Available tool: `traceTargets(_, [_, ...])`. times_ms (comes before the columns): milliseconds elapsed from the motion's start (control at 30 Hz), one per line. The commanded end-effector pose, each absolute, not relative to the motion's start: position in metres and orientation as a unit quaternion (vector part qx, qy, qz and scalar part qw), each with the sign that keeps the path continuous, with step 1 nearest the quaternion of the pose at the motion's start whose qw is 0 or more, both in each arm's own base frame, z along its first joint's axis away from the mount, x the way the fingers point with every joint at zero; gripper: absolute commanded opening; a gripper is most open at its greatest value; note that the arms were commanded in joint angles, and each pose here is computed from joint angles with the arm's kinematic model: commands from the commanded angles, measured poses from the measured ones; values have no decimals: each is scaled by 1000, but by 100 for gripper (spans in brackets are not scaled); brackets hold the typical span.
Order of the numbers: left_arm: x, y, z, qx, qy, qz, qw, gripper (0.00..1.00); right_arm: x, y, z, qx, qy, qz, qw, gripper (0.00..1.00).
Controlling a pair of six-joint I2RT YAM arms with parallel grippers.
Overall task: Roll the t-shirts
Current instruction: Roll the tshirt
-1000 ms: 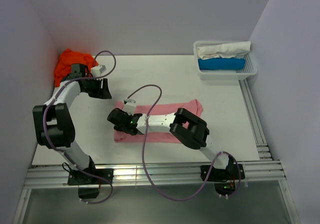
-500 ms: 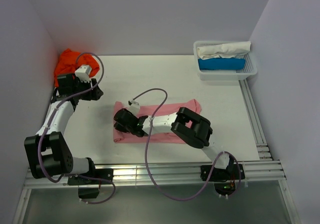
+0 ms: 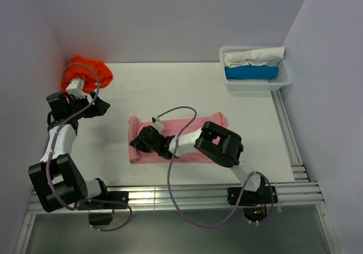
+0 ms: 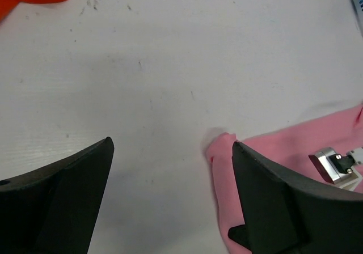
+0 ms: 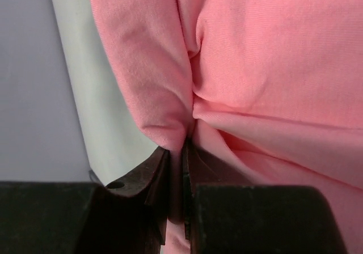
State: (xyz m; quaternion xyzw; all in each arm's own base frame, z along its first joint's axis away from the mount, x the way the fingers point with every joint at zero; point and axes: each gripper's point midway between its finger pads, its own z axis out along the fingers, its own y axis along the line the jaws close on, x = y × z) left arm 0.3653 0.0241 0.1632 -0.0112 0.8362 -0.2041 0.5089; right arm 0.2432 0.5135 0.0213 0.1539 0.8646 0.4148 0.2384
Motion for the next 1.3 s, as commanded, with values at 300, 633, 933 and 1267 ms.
traceTargets(300, [345,-15,129,110,840,-214,487,99,215,501,-5,175,856,459,160,0])
traceTargets(633, [324,-51,81,168,869,-188,425,99,220,499,2,206,820,515,143,0])
traceTargets(933, [323,-66,59,174,888,-190,381,79,224,505,11,212,802,544,126,0])
traceTargets(1267, [328,-82,50,170,898,-189,360,63,236,510,13,215,801,545,124,0])
